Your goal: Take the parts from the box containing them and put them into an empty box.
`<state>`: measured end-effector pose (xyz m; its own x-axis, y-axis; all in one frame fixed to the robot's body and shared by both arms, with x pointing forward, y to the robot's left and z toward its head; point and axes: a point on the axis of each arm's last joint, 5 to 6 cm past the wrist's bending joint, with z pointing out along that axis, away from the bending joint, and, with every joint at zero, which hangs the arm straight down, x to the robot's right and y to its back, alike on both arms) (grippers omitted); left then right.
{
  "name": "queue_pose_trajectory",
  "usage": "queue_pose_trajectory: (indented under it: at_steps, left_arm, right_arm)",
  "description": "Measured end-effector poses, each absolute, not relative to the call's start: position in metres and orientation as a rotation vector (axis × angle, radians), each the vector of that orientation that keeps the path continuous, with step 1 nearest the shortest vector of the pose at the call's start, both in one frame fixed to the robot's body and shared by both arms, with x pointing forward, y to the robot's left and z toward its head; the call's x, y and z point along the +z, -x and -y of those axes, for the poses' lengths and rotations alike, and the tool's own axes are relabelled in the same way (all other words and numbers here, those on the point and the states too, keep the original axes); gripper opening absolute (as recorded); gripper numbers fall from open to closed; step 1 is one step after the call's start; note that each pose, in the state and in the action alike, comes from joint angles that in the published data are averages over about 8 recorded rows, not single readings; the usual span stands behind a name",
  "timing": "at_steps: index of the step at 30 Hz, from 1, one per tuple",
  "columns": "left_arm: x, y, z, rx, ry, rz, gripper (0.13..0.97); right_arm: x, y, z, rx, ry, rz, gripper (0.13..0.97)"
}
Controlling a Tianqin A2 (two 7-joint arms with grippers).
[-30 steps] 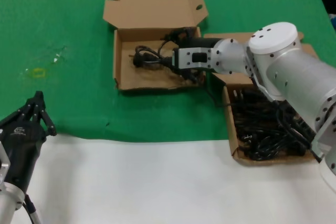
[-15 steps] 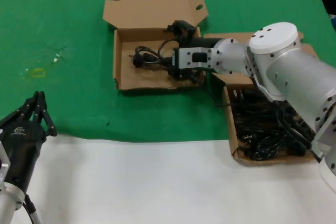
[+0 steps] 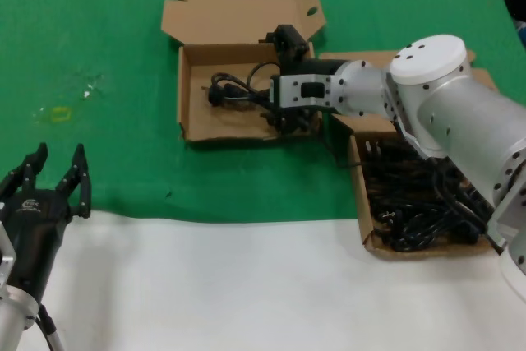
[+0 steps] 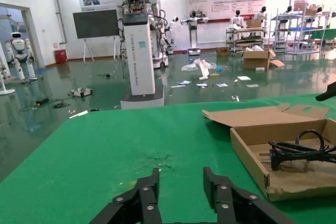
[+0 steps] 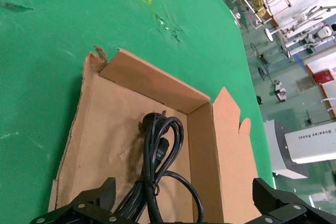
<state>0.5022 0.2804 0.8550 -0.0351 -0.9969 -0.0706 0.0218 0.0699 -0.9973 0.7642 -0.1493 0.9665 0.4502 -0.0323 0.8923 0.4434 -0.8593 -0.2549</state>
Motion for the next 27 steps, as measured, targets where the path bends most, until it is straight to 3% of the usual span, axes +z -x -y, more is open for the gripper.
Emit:
queue_pose_trajectory:
  at_steps: [3,7,24,27]
  left_arm:
    - [0.855,-0.502,-0.280,-1.193,1.125,-1.253,0.318]
    - [0.855,-0.502,-0.280,-1.193,1.125,-1.253,0.318]
    - [0.855,-0.502,-0.280,-1.193,1.125,-1.253,0.731]
    - [0.855,-0.502,-0.280,-1.193,1.125,-1.253,0.768]
  right_arm:
    - [0.967,-0.764,0.149,-1.398,2.249,0.345,0.878]
    - [0.967,-0.764,0.149,-1.398,2.249,0.345,0.923]
    - [0.909,-0.734,0.128,-1.237,2.136,0.103,0.966]
    - [0.896,-0.725,0.125,-1.202,2.102,0.036,0.966]
